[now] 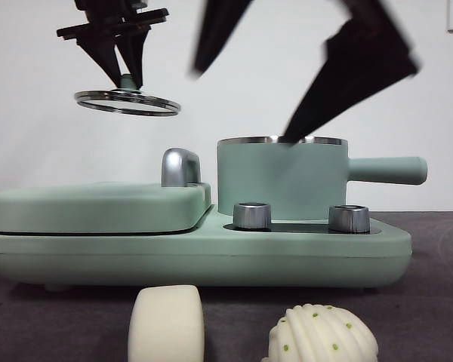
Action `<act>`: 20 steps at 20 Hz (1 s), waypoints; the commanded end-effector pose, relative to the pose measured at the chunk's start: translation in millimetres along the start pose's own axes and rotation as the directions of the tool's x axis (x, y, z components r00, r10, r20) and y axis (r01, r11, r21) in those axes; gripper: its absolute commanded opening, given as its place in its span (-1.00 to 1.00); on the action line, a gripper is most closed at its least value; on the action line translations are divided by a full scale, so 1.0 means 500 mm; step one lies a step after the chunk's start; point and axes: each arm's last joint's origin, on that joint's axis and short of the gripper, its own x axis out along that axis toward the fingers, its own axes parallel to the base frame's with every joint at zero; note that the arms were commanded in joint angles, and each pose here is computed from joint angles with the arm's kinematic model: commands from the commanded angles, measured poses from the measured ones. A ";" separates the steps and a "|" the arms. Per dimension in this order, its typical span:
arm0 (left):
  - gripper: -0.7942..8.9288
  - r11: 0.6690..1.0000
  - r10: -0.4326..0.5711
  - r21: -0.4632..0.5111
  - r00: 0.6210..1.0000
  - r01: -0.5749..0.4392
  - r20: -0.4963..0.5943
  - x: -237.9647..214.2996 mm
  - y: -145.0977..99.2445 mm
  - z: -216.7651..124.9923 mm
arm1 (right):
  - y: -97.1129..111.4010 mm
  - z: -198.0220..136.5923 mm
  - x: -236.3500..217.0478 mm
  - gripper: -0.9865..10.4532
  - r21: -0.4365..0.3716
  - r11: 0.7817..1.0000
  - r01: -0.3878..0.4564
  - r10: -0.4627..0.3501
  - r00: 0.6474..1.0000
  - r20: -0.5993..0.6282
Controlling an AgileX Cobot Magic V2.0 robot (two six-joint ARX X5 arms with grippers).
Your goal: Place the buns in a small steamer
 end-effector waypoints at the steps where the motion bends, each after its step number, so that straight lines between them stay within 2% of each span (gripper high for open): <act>1: -0.82 1.000 0.005 -0.005 0.997 -0.004 0.072 -0.030 0.003 0.010 | 0.024 0.009 0.057 -0.10 -0.007 1.000 0.028 -0.029 0.999 -0.037; 5: -0.82 1.000 0.008 -0.009 0.997 -0.008 0.072 -0.030 0.007 0.010 | 0.037 0.005 0.150 -0.10 -0.046 0.995 0.086 -0.090 0.990 -0.104; 12: -0.82 1.000 0.004 -0.009 0.997 -0.004 0.072 -0.030 0.007 0.010 | 0.023 0.004 0.242 -0.11 -0.047 0.992 0.116 -0.122 0.979 -0.165; 15: -0.82 1.000 0.005 -0.013 0.997 -0.004 0.071 -0.030 0.011 0.010 | 0.020 0.003 0.249 -0.38 -0.049 0.990 0.134 -0.141 0.975 -0.169; 20: -0.82 1.000 -0.013 -0.018 0.997 0.014 0.073 -0.031 0.016 0.010 | 0.020 0.003 0.249 -0.61 -0.050 0.989 0.139 -0.145 0.975 -0.167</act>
